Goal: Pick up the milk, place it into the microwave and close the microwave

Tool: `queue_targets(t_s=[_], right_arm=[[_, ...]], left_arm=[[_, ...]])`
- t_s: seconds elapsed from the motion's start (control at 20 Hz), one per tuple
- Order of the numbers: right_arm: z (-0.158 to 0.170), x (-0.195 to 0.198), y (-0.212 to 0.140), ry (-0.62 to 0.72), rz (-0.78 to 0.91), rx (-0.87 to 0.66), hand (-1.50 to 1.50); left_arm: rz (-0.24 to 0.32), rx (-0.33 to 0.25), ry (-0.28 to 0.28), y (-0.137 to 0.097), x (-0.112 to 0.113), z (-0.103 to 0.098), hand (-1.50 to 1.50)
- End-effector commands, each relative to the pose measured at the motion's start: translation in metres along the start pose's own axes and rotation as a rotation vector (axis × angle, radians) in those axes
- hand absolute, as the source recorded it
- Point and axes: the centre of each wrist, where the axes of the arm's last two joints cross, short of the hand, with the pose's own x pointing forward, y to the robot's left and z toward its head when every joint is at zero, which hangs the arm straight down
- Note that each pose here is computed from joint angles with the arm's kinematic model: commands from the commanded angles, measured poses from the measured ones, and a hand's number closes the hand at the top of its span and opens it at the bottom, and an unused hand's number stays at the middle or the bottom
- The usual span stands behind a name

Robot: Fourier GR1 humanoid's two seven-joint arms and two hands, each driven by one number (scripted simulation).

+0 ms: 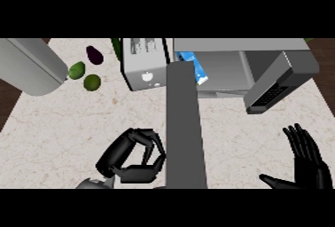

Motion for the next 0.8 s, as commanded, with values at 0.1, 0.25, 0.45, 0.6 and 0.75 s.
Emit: queue_targets(t_s=[0.1, 0.25, 0.45, 0.6, 0.75], right_arm=[[-0.011, 0.028, -0.023, -0.035, 0.067, 0.024, -1.5], [-0.008, 0.04, -0.015, -0.06, 0.052, 0.045, -1.5], [-0.024, 0.047, -0.019, -0.087, 0.031, 0.047, -1.5], [-0.039, 0.067, -0.018, -0.115, -0.008, 0.116, -1.5], [-0.044, 0.072, -0.001, -0.139, -0.065, 0.17, -1.5]], left_arm=[[-0.139, -0.097, -0.051, -0.036, -0.001, -0.058, 1.5], [-0.122, -0.173, -0.002, -0.053, -0.006, -0.069, 1.5], [-0.189, -0.141, 0.066, -0.085, -0.026, -0.072, 1.5], [-0.141, -0.16, 0.13, -0.092, -0.028, -0.08, 1.5], [-0.133, -0.224, 0.178, -0.098, -0.029, -0.088, 1.5]])
